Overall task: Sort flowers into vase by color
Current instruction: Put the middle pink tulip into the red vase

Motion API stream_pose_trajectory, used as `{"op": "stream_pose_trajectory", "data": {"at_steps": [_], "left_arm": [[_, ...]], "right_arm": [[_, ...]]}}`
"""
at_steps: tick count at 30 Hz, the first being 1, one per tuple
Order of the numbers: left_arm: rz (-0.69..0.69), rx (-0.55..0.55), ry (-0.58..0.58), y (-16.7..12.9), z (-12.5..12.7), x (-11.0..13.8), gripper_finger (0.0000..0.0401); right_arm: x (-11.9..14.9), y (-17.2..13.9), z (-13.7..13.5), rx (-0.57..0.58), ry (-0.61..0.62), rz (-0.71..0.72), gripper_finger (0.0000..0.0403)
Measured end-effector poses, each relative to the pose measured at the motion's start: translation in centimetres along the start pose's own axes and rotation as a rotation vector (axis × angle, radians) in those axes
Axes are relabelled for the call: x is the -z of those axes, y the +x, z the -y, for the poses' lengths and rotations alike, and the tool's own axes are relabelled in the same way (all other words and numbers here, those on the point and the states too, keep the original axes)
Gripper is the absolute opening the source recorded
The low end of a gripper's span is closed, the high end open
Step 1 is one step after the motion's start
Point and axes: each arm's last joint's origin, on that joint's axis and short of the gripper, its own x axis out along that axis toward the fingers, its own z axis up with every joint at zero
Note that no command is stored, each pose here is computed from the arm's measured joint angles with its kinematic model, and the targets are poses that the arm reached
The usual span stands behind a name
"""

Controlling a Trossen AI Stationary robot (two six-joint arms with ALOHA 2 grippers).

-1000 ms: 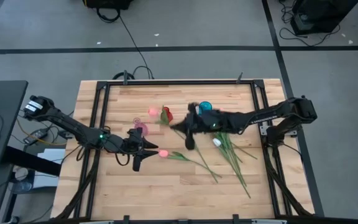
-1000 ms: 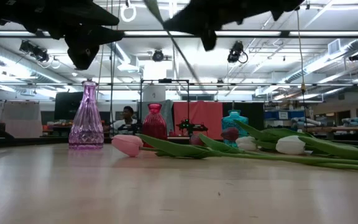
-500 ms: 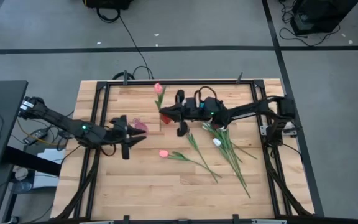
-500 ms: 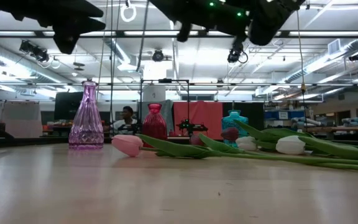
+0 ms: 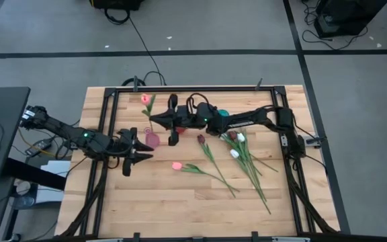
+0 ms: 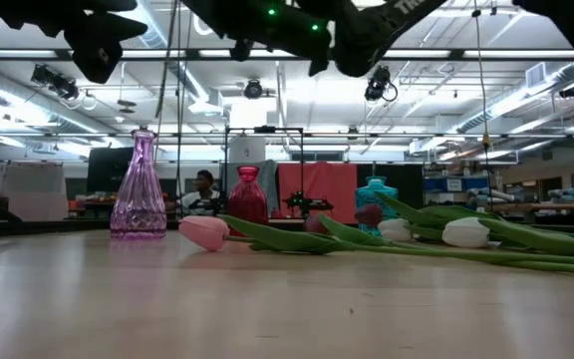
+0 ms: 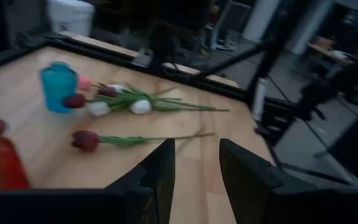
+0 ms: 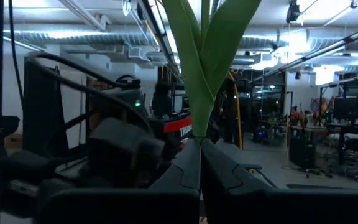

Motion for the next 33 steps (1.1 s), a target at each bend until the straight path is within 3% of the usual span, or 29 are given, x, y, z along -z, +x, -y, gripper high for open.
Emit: {"op": "stream_pose_trajectory", "data": {"at_steps": [3, 6, 11, 15, 23, 33], "left_arm": [[-0.01, 0.017, -0.002, 0.0, 0.1, 0.1, 0.0131], [-0.013, 0.016, -0.02, 0.0, 0.0, 0.1, 0.0131], [-0.015, -0.01, -0.019, 0.0, -0.1, 0.2, 0.0131], [-0.009, -0.056, -0.012, 0.1, -0.3, 0.5, 0.0131], [0.005, -0.078, -0.017, 0.1, -0.3, 0.4, 0.0131], [0.002, -0.088, -0.018, 0.1, -0.4, 0.5, 0.0131]], "right_arm": [[0.2, 0.6, 0.3, -0.007, -0.007, 0.0, 0.0007], [-0.2, 0.5, 0.9, 0.001, -0.03, -0.116, 0.0007], [-3.0, -0.5, 2.4, 0.085, -0.105, -0.263, 0.0007], [-2.8, -2.2, 3.3, 0.168, -0.16, -0.316, 0.0007], [-1.4, -5.2, 5.6, 0.262, -0.161, -0.298, 0.0007], [-0.2, -6.2, 5.5, 0.287, -0.129, -0.332, 0.0007]]}}
